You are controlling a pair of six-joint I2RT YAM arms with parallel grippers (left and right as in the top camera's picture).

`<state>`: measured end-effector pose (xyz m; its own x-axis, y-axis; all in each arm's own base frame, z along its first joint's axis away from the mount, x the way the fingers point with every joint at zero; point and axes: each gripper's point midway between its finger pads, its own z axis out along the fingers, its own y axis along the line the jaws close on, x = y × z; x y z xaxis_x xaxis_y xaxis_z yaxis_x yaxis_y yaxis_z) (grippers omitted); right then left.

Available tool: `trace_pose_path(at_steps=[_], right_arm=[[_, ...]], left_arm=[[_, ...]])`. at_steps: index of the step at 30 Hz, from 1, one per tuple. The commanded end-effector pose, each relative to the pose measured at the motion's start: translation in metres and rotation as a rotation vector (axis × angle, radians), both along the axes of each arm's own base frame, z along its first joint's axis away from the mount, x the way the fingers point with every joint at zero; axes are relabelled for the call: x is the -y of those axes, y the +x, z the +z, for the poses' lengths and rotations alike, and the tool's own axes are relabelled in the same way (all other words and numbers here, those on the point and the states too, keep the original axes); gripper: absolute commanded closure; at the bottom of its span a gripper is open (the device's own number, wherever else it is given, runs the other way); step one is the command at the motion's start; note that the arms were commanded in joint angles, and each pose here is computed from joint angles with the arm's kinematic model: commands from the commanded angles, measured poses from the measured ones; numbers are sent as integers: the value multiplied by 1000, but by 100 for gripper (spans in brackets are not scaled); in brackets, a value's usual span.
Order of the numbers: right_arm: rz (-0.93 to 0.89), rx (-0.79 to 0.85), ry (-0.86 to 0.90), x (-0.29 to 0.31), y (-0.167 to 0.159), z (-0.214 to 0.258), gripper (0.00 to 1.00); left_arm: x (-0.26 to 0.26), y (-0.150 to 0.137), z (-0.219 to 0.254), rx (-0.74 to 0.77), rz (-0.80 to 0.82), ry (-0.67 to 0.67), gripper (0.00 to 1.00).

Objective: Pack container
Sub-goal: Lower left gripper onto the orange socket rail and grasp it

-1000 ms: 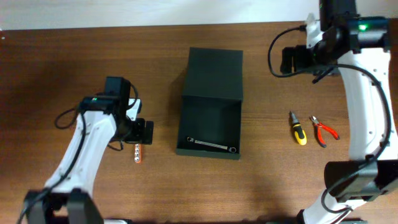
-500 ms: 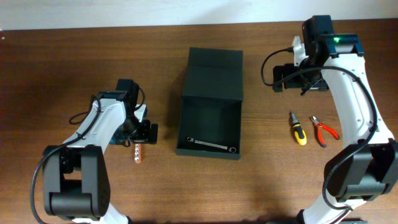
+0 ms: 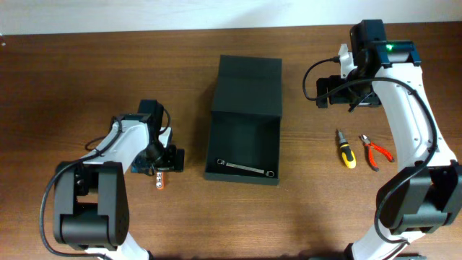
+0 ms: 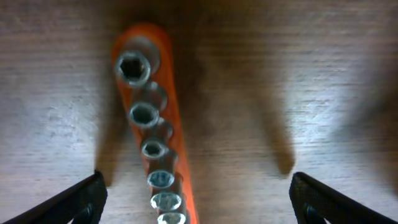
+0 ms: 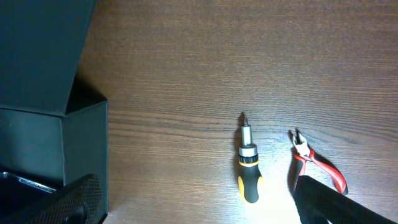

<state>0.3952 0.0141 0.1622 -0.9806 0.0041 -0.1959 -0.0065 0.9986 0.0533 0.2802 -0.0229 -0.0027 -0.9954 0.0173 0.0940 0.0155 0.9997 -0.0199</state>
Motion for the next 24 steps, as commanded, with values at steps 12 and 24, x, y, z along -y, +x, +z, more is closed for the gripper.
trace_pose_path(at_steps=[12,24], right_arm=[[0,-26,8,1,-5,-3,1],[1,-45,8,1,-10,-4,1]], left_arm=[[1,-9,-7,-28,13,-2,32],[1,-9,-7,-29,13,-2,67]])
